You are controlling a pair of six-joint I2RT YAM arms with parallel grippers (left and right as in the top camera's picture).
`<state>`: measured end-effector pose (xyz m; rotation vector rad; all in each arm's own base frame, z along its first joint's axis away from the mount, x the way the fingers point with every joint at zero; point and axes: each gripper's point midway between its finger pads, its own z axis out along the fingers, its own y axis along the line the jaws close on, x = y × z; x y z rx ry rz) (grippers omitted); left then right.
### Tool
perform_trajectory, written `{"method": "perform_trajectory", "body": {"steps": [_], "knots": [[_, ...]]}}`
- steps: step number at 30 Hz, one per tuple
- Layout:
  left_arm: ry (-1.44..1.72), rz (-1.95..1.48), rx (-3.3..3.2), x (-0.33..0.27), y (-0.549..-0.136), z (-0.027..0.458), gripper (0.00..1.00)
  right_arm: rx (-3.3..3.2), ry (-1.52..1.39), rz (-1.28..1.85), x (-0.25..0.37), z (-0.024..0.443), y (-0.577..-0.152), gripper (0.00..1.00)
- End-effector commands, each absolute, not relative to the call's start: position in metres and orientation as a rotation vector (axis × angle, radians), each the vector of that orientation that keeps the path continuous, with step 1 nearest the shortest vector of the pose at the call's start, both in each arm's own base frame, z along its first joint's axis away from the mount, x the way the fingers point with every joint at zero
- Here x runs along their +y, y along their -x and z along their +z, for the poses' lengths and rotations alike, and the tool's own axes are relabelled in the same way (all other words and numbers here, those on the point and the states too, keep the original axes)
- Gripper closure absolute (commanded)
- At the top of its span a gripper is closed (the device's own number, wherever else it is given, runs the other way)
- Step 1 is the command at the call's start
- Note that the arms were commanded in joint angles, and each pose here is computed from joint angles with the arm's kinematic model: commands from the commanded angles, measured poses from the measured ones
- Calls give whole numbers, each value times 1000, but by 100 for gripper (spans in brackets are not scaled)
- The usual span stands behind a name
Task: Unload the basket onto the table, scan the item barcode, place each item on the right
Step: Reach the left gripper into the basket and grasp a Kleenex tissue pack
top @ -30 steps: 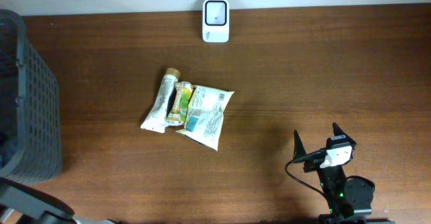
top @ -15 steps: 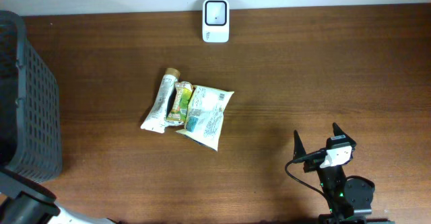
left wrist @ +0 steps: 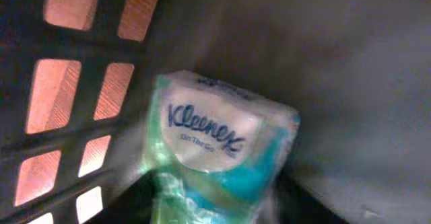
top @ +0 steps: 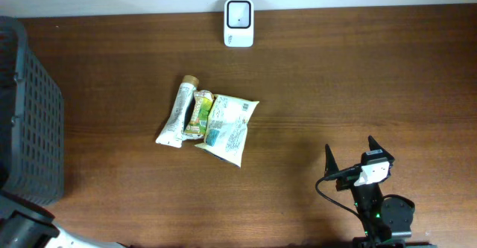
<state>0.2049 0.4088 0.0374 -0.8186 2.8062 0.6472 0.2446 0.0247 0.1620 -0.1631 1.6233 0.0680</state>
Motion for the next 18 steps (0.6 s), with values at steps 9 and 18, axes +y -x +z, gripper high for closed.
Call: {"method": "perform_trajectory", "body": {"steps": [9, 18], "knots": [[694, 586, 2805, 393, -244, 37, 100, 1625, 166, 62, 24, 160, -245, 1], [333, 748, 2260, 351, -379, 273, 100, 1625, 167, 62, 24, 160, -245, 1]]}}
